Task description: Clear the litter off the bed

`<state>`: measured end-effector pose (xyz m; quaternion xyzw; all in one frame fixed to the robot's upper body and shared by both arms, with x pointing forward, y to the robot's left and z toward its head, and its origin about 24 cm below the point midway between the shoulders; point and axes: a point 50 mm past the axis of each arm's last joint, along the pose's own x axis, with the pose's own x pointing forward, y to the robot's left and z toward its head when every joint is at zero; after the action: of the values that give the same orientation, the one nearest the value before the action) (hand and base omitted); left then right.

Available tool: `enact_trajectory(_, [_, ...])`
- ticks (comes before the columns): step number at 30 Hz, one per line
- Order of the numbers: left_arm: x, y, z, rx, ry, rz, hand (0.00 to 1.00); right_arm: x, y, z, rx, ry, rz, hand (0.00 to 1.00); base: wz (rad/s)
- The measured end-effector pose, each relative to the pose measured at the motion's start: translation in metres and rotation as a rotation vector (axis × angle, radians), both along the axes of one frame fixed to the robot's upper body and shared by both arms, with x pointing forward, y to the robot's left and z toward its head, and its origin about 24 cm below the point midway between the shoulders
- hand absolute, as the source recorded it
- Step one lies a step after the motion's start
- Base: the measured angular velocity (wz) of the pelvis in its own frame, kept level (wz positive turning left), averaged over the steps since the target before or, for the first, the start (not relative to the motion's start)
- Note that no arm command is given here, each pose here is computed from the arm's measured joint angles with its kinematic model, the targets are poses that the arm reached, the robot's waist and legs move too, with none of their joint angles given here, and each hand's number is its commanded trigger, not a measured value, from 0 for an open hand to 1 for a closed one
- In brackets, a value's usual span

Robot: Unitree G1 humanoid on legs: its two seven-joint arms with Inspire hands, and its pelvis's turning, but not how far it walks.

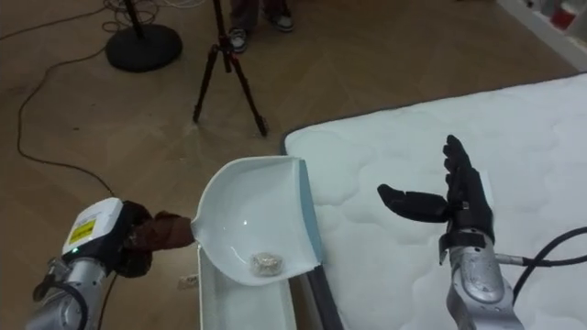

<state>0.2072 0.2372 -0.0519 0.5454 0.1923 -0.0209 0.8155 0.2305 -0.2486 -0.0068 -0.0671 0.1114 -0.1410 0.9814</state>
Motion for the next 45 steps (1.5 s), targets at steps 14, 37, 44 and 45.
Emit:
enact_trajectory(14, [-0.003,-0.003,-0.003,0.001,0.015,-0.014,1.0,-0.003,-0.005,-0.007,-0.004,0.016,-0.059,0.0,0.19])
enact_trajectory(37, [0.066,0.032,0.035,0.248,0.018,-0.166,1.0,0.021,-0.013,-0.024,-0.136,0.102,-0.021,0.0,0.26])
enact_trajectory(44, [0.077,0.035,0.047,0.037,-0.068,-0.063,1.0,0.019,-0.019,-0.031,-0.124,0.134,-0.043,0.0,0.32])
enact_trajectory(45, [0.078,0.033,0.047,0.003,-0.082,-0.048,1.0,0.018,-0.018,-0.033,-0.117,0.141,-0.04,0.0,0.3])
